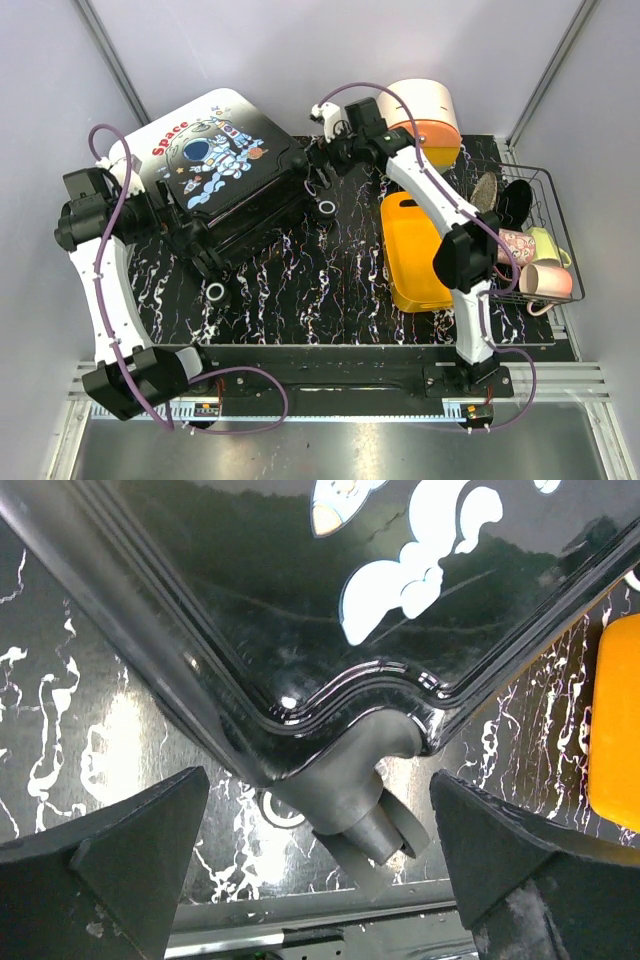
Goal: Open, take out, and arrange the luggage
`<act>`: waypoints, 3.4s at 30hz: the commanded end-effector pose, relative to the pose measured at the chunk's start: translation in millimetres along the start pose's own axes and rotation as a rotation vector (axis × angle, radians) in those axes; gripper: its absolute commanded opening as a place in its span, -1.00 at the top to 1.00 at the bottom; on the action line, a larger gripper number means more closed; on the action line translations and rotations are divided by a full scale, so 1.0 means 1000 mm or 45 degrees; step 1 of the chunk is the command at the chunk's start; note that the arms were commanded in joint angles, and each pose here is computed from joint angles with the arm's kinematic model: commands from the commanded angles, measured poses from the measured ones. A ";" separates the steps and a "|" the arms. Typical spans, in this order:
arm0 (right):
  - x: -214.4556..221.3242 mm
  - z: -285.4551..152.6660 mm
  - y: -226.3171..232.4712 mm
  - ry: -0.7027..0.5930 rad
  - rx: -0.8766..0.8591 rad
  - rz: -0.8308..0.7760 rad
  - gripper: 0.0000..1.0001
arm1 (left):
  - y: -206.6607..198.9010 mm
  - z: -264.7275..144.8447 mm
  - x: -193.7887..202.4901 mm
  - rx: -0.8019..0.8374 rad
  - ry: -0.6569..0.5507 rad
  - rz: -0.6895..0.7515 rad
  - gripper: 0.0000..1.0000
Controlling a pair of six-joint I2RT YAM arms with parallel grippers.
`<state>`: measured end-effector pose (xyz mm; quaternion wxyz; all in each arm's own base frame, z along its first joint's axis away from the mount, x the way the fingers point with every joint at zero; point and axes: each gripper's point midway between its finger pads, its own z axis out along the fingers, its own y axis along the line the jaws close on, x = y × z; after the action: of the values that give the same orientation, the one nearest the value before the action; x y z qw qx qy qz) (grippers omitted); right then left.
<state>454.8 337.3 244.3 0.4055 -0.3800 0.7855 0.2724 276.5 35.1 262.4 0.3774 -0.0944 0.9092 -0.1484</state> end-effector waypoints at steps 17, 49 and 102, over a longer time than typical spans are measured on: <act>0.044 0.007 0.032 0.229 -0.104 0.117 1.00 | 0.041 0.007 -0.023 -0.089 -0.183 -0.191 -0.98; -0.002 -0.005 0.027 0.138 0.158 -0.071 -1.00 | 0.011 0.013 -0.053 0.187 -0.252 -0.045 -0.98; 0.043 -0.089 0.155 0.209 -0.312 0.201 -0.99 | 0.040 0.027 -0.091 0.217 -0.144 -0.198 -0.98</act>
<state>260.4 354.2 192.8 0.2042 -0.3216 0.8658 0.3244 364.4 85.7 256.6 0.3834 -0.1809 0.8599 -0.2843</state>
